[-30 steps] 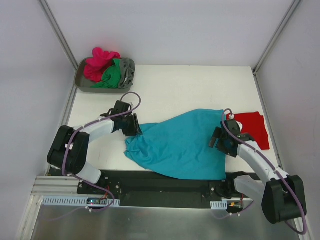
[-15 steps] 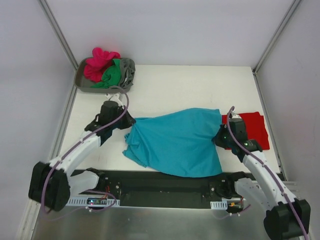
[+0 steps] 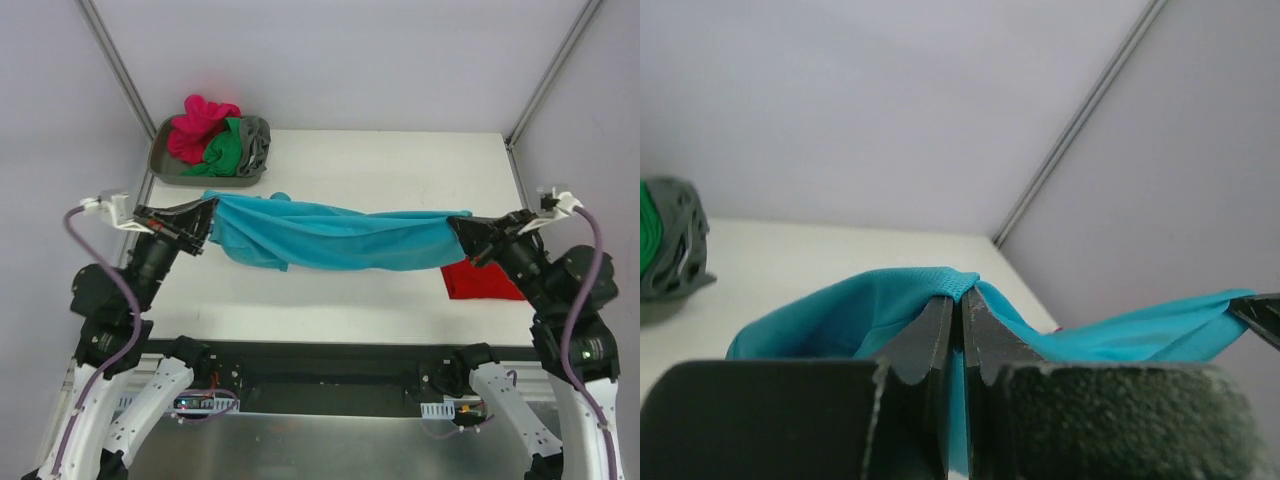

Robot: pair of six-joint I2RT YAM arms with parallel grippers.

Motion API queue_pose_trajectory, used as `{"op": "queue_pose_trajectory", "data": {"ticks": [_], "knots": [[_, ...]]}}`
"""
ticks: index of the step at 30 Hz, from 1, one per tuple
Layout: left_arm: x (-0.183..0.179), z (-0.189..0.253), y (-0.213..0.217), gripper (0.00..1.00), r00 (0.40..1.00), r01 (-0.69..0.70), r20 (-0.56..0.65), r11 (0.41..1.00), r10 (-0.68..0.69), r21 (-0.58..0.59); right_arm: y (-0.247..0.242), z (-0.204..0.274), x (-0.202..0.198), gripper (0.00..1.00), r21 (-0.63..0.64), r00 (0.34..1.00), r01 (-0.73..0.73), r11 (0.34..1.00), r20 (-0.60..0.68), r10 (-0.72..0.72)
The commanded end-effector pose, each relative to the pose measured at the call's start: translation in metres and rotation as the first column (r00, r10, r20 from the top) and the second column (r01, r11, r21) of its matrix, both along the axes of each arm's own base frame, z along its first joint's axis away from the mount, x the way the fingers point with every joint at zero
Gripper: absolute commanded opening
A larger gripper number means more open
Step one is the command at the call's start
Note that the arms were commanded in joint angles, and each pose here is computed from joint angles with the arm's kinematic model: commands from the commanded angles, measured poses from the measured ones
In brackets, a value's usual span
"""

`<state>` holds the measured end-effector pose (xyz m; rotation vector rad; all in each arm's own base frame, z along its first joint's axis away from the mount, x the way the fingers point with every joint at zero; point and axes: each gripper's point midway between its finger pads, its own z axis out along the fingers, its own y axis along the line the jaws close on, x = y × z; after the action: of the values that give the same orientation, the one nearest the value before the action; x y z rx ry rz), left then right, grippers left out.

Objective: Fold and stack the t-shirts
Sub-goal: Flatten out the tshirt

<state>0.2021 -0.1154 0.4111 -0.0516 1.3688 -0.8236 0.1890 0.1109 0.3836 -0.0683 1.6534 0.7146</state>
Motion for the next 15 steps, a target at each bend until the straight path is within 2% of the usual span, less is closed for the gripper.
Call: {"op": "queue_pose_trajectory", "data": {"ticks": [1,5,8,12,14,15], "knots": [[-0.04,0.067,0.016,0.0,0.983,-0.01,0.183,1.0,0.014,-0.027,0.013,0.06,-0.045,0.03,0.025,0.976,-0.15,0.988,0.161,0.144],[-0.039,0.073,0.024,0.0,0.981,-0.05,0.185,0.998,0.054,-0.026,0.005,0.064,-0.046,0.04,0.03,0.982,-0.102,0.994,0.161,0.096],[-0.006,0.046,0.034,0.0,0.983,-0.17,0.07,0.985,0.171,-0.02,-0.002,0.029,-0.017,0.06,0.019,0.999,-0.014,1.0,0.047,0.013],[0.052,-0.018,0.031,0.0,0.956,-0.26,-0.118,0.961,0.27,0.091,0.0,-0.043,0.037,0.09,-0.018,0.984,0.063,0.998,-0.164,-0.065],[0.085,-0.067,0.031,0.0,0.912,-0.301,-0.231,0.935,0.339,0.186,0.002,-0.089,0.069,0.09,-0.049,0.955,0.1,0.994,-0.275,-0.11],[0.104,-0.094,0.034,0.0,0.87,-0.334,-0.288,0.908,0.4,0.252,0.002,-0.119,0.082,0.1,-0.081,0.931,0.119,0.99,-0.336,-0.14]]}}
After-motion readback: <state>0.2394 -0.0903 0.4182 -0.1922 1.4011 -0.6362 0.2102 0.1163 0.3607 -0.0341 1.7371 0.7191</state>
